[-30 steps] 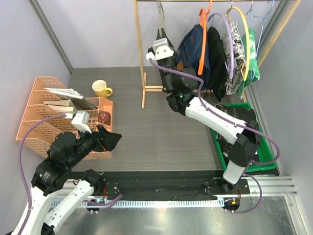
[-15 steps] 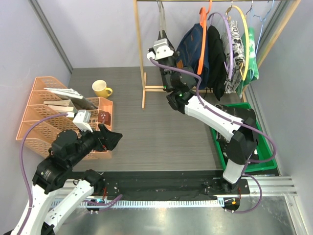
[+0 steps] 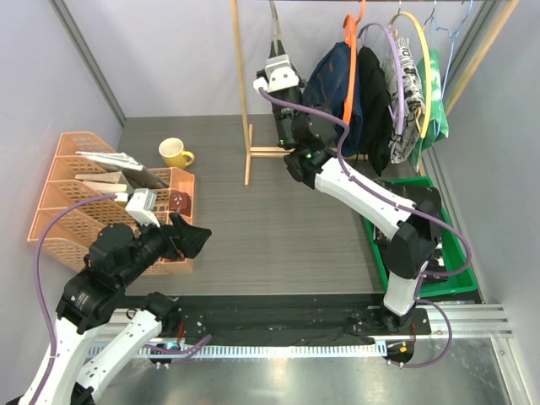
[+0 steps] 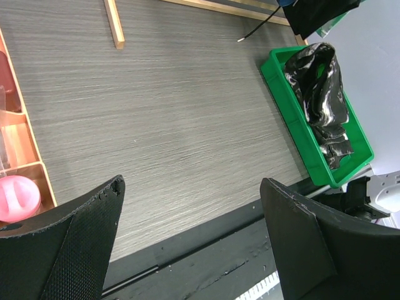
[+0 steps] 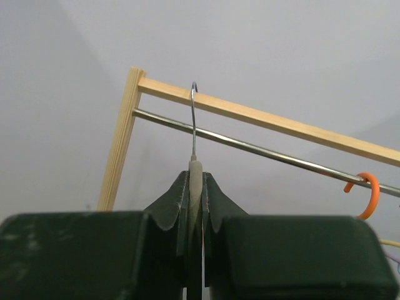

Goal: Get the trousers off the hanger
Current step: Hang the hanger back to the clothesline with the right arm

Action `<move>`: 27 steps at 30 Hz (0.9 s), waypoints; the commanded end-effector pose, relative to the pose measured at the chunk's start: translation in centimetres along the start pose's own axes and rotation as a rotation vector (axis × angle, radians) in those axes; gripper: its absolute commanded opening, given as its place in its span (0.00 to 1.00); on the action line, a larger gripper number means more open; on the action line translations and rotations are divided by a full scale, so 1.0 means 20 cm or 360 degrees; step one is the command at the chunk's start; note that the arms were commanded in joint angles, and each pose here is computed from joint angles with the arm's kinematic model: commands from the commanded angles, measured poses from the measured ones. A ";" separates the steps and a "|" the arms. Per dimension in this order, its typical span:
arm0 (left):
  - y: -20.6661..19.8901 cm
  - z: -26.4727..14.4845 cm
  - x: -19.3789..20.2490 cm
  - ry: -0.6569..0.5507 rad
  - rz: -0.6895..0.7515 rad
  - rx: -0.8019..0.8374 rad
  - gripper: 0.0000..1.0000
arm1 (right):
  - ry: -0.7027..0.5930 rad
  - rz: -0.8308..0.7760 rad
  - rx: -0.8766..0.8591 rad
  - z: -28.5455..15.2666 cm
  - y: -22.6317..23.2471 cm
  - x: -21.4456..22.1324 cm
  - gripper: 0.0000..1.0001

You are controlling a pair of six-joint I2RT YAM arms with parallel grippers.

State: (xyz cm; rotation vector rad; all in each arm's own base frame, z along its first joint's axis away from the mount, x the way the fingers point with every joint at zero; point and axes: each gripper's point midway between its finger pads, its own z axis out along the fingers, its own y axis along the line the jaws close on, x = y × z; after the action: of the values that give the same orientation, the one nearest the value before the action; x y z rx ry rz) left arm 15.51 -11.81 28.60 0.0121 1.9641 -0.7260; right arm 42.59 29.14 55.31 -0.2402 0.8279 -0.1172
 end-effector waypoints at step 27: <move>-0.07 0.03 -0.07 -0.0054 -0.0024 0.0076 0.88 | -0.0152 -0.0024 0.0004 -0.14 -0.08 -0.27 0.01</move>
State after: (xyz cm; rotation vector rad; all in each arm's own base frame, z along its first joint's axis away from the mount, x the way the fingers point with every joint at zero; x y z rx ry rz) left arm 15.94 -12.25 28.82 0.0018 1.9634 -0.7433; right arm 36.62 30.60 54.79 -0.3487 0.7884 -0.1055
